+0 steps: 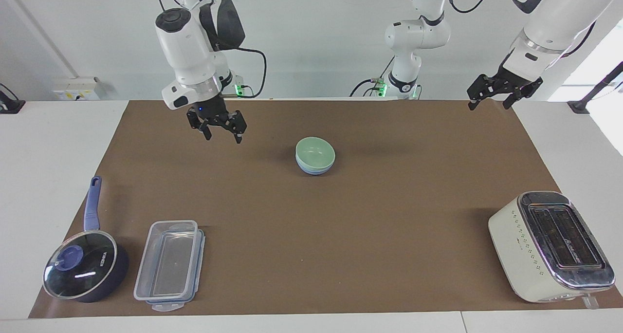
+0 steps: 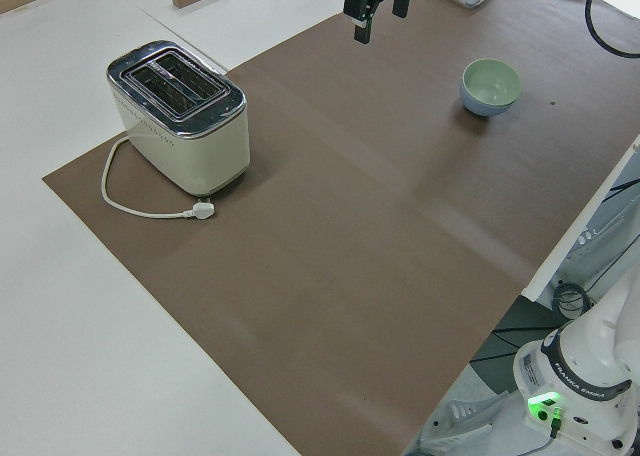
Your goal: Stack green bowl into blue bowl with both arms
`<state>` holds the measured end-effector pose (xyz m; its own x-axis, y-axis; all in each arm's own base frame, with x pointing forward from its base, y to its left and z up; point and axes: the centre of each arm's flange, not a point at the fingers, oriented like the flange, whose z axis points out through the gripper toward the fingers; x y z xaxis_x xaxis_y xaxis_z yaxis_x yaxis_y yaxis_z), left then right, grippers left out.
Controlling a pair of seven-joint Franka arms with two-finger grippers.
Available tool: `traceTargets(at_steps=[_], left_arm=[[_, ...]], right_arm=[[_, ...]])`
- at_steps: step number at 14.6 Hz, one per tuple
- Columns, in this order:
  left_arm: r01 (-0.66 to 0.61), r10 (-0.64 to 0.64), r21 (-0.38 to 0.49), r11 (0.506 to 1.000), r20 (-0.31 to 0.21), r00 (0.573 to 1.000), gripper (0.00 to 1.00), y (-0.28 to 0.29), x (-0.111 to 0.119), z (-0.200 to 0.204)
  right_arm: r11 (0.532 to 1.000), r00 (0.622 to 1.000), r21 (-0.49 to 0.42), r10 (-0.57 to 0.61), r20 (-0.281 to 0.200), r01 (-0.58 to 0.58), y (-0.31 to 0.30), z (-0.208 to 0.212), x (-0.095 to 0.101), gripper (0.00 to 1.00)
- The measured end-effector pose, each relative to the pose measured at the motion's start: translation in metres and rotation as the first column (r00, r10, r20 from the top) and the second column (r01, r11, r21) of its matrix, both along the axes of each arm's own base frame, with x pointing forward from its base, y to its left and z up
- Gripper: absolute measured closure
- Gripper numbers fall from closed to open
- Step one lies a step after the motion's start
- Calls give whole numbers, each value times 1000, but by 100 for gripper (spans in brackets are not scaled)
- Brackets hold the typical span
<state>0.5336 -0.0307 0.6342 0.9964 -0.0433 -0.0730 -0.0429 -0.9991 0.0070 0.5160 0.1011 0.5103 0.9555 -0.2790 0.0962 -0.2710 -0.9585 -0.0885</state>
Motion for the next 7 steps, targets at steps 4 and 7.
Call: traceTargets(at_steps=[4,7], left_arm=[[0,0,0,1000,0,1000,0,0,0,0],[0,0,0,1000,0,1000,0,0,0,0]], right_arm=[[999,1000,-33,-10,-29,9,-50,31,14,0],[999,999,-37,-33,-43,31,-73,48,26,0]])
